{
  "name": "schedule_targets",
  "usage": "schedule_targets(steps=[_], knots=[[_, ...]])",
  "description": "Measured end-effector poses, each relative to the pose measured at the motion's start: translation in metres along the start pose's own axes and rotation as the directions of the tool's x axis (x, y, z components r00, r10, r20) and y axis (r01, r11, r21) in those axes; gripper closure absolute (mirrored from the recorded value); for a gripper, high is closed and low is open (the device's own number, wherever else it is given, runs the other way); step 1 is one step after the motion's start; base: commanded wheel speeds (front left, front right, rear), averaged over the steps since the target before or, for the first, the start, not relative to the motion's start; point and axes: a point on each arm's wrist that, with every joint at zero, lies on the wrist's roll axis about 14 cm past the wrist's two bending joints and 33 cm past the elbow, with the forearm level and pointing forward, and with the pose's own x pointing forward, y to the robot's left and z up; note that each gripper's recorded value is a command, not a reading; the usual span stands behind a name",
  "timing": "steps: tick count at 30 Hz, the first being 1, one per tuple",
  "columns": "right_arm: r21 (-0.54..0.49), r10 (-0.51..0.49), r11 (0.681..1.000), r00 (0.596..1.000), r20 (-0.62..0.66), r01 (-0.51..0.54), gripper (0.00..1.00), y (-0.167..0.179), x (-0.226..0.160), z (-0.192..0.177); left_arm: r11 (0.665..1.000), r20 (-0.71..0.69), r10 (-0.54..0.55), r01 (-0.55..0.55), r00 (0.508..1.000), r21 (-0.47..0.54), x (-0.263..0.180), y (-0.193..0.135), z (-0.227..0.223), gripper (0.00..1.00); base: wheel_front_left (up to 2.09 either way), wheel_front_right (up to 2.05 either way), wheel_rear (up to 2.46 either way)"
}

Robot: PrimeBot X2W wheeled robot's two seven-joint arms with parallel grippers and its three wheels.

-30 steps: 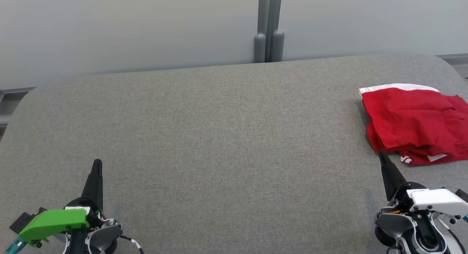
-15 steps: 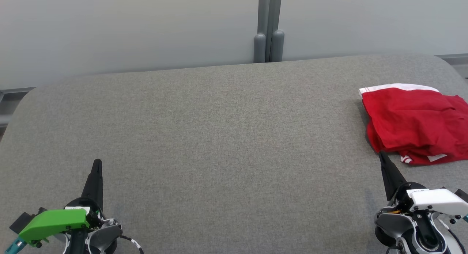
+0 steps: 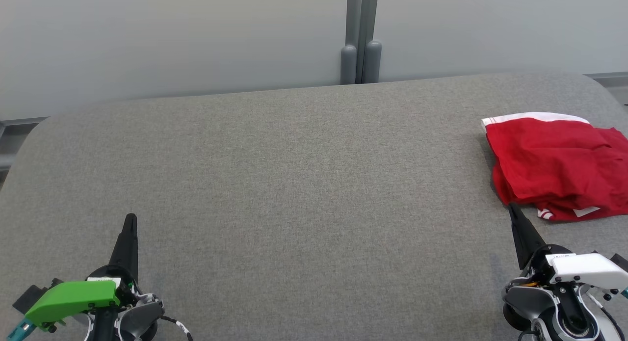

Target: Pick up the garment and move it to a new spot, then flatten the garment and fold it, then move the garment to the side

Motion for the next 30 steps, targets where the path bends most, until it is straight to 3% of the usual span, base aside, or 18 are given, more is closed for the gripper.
schedule_targets(steps=[30], knots=[[0.0, 0.0, 1.0, 1.0, 0.0, 0.0, 1.0, 0.0, 0.0, 0.0, 1.0, 0.0, 0.0, 0.0, 1.0, 0.0, 0.0, 0.0, 0.0, 1.0, 0.0, 0.0, 0.0]])
